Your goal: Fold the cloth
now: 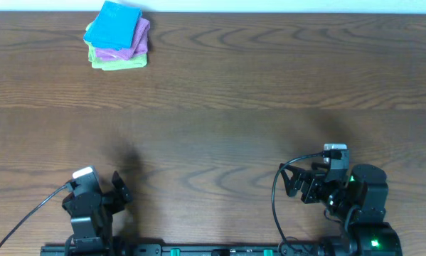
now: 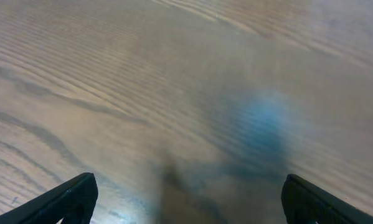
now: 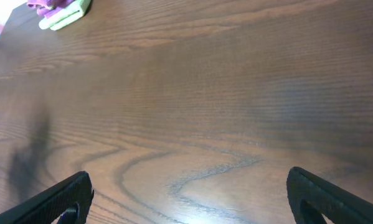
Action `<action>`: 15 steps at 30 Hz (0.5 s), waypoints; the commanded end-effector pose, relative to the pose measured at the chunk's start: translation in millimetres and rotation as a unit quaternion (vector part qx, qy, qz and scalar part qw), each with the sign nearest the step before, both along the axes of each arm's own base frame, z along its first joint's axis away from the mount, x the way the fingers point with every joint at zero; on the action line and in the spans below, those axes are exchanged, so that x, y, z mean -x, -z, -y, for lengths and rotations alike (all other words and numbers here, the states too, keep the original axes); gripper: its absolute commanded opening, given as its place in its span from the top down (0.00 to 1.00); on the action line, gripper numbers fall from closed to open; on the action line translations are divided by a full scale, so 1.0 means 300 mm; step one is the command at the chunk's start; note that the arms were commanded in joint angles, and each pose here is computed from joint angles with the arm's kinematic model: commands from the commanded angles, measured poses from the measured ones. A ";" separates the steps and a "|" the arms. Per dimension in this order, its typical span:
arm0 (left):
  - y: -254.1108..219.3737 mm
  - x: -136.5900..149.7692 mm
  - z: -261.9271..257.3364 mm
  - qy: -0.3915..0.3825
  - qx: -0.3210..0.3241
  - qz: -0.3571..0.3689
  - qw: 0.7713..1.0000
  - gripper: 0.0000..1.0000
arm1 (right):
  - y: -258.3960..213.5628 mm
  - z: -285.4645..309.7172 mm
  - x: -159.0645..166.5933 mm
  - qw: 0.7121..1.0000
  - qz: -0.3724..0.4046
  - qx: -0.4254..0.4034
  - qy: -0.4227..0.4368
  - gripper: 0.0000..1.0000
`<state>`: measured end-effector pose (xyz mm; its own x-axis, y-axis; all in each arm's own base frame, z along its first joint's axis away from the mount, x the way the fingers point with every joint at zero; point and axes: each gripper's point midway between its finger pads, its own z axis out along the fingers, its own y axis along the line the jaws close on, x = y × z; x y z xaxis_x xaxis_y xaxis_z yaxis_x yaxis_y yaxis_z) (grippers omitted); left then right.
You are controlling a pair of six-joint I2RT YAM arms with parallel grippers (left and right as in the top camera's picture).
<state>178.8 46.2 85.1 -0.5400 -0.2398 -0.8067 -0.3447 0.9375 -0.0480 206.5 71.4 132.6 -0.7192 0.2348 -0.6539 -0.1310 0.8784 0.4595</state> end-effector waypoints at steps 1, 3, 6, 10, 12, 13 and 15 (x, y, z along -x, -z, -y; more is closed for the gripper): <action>0.004 0.007 -0.003 0.018 -0.030 -0.008 0.999 0.05 | 0.001 0.000 0.002 1.000 -0.001 -0.006 0.003 0.01; 0.008 0.011 -0.001 0.026 -0.037 -0.013 0.999 0.04 | 0.001 0.000 0.002 1.000 -0.001 -0.006 0.003 0.01; 0.015 0.018 0.005 0.042 -0.049 -0.022 0.998 0.05 | 0.001 0.000 0.002 1.000 -0.001 -0.006 0.003 0.01; 0.028 0.027 0.025 0.077 -0.064 -0.034 0.994 0.05 | 0.001 0.000 0.002 1.000 -0.001 -0.006 0.003 0.01; 0.033 0.029 0.032 0.091 -0.072 -0.039 0.993 0.05 | 0.001 0.000 0.002 1.000 -0.001 -0.006 0.003 0.01; 0.035 0.029 0.032 0.094 -0.076 -0.041 0.992 0.04 | 0.001 0.000 0.002 1.000 -0.001 -0.006 0.003 0.01; 0.044 0.030 0.035 0.105 -0.086 -0.048 0.990 0.05 | 0.001 0.000 0.002 1.000 -0.001 -0.006 0.003 0.01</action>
